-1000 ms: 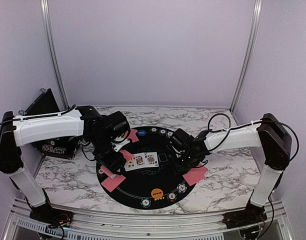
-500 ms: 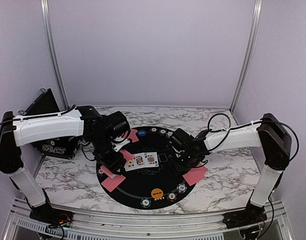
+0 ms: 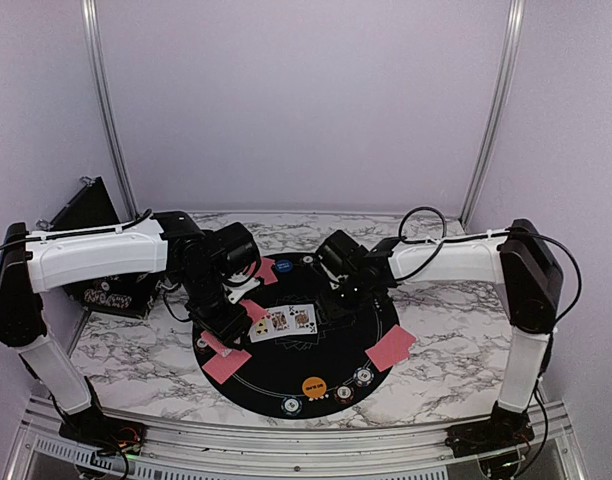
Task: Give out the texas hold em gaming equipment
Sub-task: Pick up the all-in button from the poker table mat, then place the all-in button in the small blind area.
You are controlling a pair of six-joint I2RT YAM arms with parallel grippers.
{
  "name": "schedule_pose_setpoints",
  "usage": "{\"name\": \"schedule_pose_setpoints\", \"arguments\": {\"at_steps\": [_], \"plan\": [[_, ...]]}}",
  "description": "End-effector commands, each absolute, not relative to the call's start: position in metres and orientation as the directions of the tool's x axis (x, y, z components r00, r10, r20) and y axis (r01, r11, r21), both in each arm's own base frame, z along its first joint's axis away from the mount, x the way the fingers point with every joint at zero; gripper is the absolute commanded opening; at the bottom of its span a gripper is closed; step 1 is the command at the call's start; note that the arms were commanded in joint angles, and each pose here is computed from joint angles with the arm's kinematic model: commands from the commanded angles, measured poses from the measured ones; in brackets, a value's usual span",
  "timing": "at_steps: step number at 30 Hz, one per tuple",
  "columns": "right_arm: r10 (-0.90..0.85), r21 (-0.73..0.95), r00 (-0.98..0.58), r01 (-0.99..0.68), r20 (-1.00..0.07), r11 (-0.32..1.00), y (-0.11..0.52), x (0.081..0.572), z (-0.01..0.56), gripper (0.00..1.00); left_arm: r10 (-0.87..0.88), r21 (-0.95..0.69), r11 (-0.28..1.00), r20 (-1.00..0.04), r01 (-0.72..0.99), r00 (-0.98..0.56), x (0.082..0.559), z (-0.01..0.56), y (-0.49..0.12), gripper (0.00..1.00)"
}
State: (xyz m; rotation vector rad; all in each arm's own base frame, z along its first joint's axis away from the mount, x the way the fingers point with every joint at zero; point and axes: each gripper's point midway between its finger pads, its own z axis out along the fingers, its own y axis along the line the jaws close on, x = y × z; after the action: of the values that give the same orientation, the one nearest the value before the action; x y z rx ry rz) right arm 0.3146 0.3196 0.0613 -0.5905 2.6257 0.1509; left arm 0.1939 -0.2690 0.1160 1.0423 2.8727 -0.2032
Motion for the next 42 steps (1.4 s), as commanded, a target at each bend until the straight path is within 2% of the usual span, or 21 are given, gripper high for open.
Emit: {"name": "schedule_pose_setpoints", "arguments": {"at_steps": [1,12,22,28,35,42], "plan": [[-0.415,-0.024,-0.766,-0.465,-0.490,0.885,0.344,0.348,0.073,0.39,0.635,-0.092,0.756,-0.137,0.648,-0.760,0.194,0.124,-0.263,0.59],[-0.412,0.000,-0.739,-0.488,-0.533,0.873,0.396,0.412,0.069,0.39,0.629,-0.099,0.760,-0.141,0.643,-0.765,0.198,0.126,-0.259,0.59],[-0.377,0.011,-0.759,-0.451,-0.531,0.893,0.396,0.445,0.054,0.40,0.620,-0.101,0.767,-0.144,0.634,-0.772,0.199,0.127,-0.254,0.59],[-0.374,0.010,-0.767,-0.444,-0.522,0.896,0.390,0.450,0.048,0.41,0.620,-0.103,0.766,-0.143,0.635,-0.771,0.198,0.127,-0.255,0.59],[-0.370,0.025,-0.773,-0.445,-0.516,0.895,0.392,0.450,0.043,0.46,0.620,-0.102,0.766,-0.144,0.634,-0.772,0.199,0.127,-0.254,0.59],[-0.364,0.032,-0.772,-0.444,-0.520,0.896,0.394,0.453,0.041,0.47,0.619,-0.102,0.767,-0.142,0.634,-0.772,0.199,0.127,-0.254,0.59]]}}
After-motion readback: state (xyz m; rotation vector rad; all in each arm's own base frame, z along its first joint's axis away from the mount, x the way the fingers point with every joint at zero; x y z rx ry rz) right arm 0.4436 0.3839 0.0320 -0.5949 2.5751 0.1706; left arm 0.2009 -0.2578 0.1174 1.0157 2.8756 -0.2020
